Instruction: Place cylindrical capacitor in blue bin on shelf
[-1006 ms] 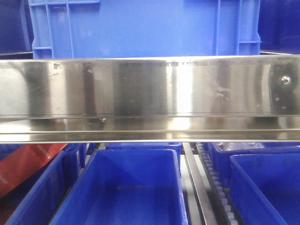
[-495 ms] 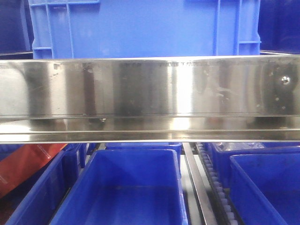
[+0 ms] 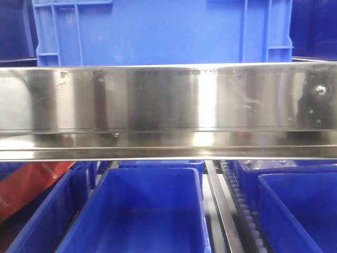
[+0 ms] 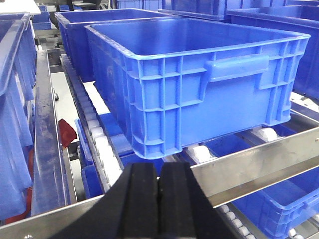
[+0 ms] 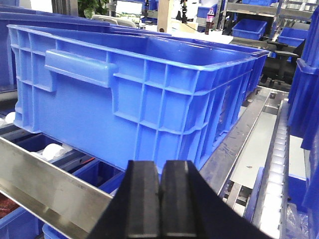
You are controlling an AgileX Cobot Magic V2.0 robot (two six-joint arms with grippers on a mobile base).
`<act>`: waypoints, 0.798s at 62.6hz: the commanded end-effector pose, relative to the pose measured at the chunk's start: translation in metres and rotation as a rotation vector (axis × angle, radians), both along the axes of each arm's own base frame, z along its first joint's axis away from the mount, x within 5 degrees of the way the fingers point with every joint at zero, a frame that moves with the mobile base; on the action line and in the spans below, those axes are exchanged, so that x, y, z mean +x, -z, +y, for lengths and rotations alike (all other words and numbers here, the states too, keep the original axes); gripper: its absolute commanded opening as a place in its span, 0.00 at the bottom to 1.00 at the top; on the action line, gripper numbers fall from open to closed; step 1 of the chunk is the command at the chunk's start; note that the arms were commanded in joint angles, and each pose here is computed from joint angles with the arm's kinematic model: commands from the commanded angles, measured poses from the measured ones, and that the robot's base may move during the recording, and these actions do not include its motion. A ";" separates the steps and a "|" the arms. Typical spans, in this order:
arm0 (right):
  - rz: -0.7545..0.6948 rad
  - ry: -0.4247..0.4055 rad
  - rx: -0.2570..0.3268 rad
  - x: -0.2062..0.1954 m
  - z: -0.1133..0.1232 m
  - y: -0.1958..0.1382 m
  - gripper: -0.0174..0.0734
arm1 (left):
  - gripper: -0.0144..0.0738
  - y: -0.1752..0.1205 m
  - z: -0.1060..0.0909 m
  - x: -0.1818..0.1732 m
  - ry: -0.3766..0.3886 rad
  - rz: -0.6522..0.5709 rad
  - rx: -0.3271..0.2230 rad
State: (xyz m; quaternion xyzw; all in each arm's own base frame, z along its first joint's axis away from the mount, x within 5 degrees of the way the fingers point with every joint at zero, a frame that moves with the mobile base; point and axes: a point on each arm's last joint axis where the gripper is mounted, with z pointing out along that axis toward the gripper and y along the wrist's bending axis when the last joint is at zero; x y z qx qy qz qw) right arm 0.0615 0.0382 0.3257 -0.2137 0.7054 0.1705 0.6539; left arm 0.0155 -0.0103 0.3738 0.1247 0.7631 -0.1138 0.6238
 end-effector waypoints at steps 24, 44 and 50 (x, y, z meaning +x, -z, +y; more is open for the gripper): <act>-0.030 0.008 0.012 0.000 -0.001 -0.002 0.01 | 0.04 -0.001 0.001 -0.001 -0.009 -0.013 -0.006; -0.030 0.008 0.012 0.000 -0.001 -0.002 0.01 | 0.04 0.022 0.010 0.012 -0.300 -0.223 0.033; -0.030 0.008 0.012 0.000 -0.001 -0.002 0.01 | 0.04 0.049 0.012 0.016 -0.389 -0.247 0.041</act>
